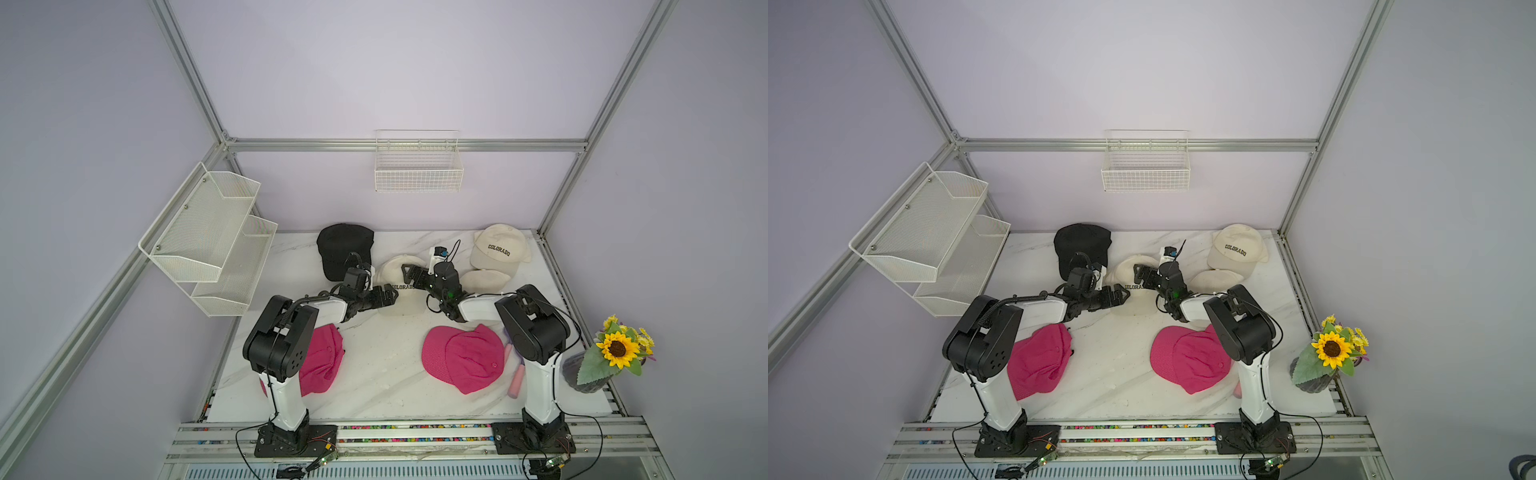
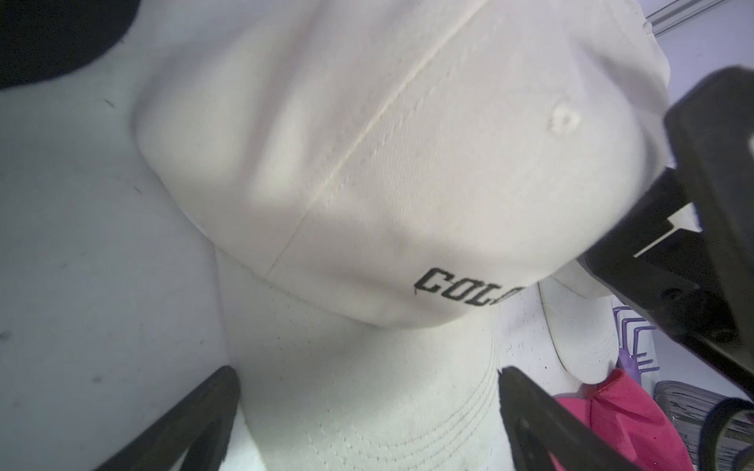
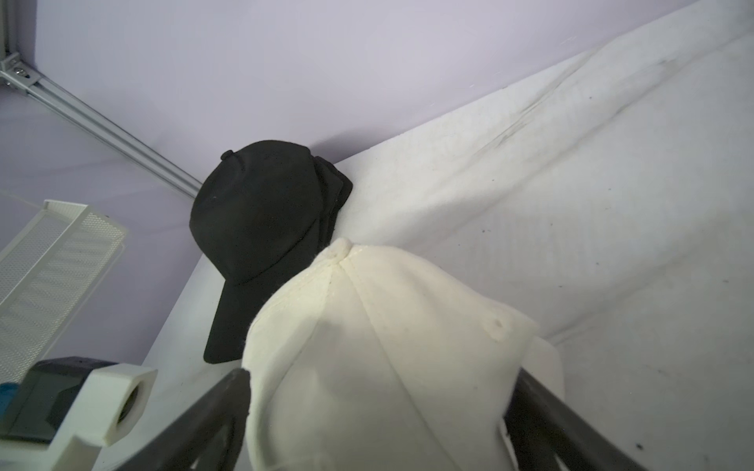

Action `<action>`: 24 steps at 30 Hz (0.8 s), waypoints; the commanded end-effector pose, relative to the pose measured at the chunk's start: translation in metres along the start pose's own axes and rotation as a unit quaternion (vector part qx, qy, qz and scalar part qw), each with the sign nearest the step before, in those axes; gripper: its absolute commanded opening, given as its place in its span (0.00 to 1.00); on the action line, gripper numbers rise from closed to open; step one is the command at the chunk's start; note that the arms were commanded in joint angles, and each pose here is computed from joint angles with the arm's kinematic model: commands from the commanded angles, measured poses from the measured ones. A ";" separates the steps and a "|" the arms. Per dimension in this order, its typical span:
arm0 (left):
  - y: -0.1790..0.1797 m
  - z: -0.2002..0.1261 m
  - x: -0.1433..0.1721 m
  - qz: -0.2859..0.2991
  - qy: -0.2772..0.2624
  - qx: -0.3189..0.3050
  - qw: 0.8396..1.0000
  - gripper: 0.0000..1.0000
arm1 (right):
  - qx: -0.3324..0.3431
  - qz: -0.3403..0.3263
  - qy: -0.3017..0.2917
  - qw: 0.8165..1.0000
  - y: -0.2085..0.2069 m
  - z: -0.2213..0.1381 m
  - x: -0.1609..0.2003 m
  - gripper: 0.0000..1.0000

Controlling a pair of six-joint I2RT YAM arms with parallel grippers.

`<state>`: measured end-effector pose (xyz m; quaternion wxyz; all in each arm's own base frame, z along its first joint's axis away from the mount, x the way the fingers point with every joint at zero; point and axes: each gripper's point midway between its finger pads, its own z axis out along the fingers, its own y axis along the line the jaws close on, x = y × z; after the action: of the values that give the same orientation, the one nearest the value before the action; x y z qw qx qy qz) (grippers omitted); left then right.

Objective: Stack the baseball caps by color
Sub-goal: Place the baseball cap at the center of the board.

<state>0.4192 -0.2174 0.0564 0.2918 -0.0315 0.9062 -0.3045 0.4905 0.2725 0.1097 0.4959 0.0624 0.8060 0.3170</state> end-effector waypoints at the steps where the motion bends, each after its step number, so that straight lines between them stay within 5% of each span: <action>1: -0.001 -0.002 -0.007 0.016 -0.001 -0.002 1.000 1.00 | 0.016 0.010 -0.030 0.999 0.005 -0.019 -0.022 0.97; 10: -0.003 0.010 -0.021 0.068 0.002 0.005 0.998 1.00 | 0.043 -0.005 -0.047 0.998 0.000 -0.069 -0.055 0.97; 18: -0.007 0.017 -0.023 0.080 0.007 0.021 0.997 1.00 | 0.194 -0.025 -0.049 0.979 -0.111 -0.130 -0.093 0.97; 24: -0.009 0.017 -0.028 0.080 0.011 0.017 0.997 1.00 | 0.278 0.002 -0.012 0.961 -0.171 -0.166 -0.086 0.97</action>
<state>0.4474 -0.2279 0.0560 0.3012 0.0386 0.9057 -0.2956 0.4515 0.0375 0.1493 0.5147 0.2018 0.8263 0.1073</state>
